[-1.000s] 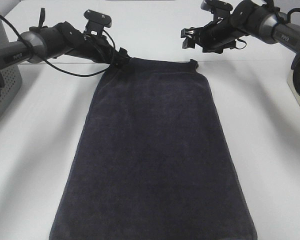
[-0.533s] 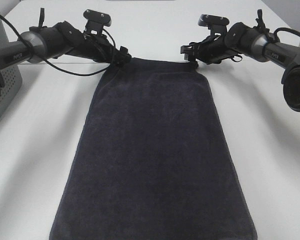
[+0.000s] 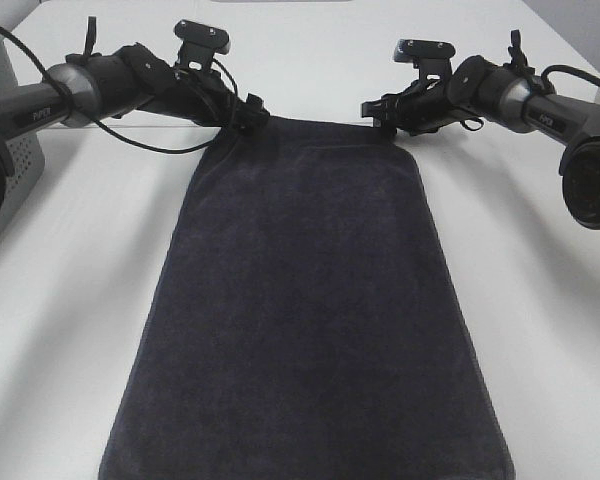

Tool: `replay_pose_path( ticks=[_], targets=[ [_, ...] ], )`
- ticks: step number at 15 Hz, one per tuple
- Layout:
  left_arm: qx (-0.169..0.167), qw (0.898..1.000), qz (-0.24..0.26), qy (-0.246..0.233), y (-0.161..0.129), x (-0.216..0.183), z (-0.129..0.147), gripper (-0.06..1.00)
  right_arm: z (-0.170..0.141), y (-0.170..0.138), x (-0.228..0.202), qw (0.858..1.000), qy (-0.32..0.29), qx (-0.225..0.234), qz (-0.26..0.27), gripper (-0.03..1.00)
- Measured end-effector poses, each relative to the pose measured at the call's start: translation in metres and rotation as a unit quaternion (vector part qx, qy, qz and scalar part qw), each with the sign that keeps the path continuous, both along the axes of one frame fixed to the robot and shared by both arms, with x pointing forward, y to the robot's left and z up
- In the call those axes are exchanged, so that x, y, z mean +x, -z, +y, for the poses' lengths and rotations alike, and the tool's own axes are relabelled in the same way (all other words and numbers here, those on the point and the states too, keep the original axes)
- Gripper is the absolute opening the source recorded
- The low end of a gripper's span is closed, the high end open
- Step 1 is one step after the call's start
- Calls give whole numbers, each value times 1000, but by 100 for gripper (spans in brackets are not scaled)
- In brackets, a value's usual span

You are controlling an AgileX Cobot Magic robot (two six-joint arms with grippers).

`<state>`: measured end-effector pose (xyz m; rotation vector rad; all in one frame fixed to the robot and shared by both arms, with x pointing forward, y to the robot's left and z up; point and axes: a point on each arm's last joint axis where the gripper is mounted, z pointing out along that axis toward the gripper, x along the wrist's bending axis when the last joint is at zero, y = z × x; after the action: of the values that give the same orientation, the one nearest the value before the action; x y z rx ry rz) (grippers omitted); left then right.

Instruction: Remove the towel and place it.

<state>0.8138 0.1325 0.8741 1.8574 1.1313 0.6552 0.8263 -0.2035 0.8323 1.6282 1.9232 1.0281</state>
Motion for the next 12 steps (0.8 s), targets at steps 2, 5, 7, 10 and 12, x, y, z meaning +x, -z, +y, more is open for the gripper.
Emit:
replay_pose_path(
  ticks=[2, 5, 7, 10, 12],
  targets=[
    [0, 1000, 0, 0, 0, 0, 0, 88, 0, 4, 0, 1000, -2, -4, -1, 45],
    [0, 1000, 0, 0, 0, 0, 0, 88, 0, 6, 0, 1000, -6, -10, -4, 5],
    [0, 1000, 0, 0, 0, 0, 0, 88, -1, 7, 1, 1000, -4, -9, -10, 1],
    [0, 1000, 0, 0, 0, 0, 0, 88, -1, 7, 4, 999, 16, 14, -30, 1],
    [0, 1000, 0, 0, 0, 0, 0, 88, -1, 5, 5, 998, 27, 27, -41, 1]
  ],
)
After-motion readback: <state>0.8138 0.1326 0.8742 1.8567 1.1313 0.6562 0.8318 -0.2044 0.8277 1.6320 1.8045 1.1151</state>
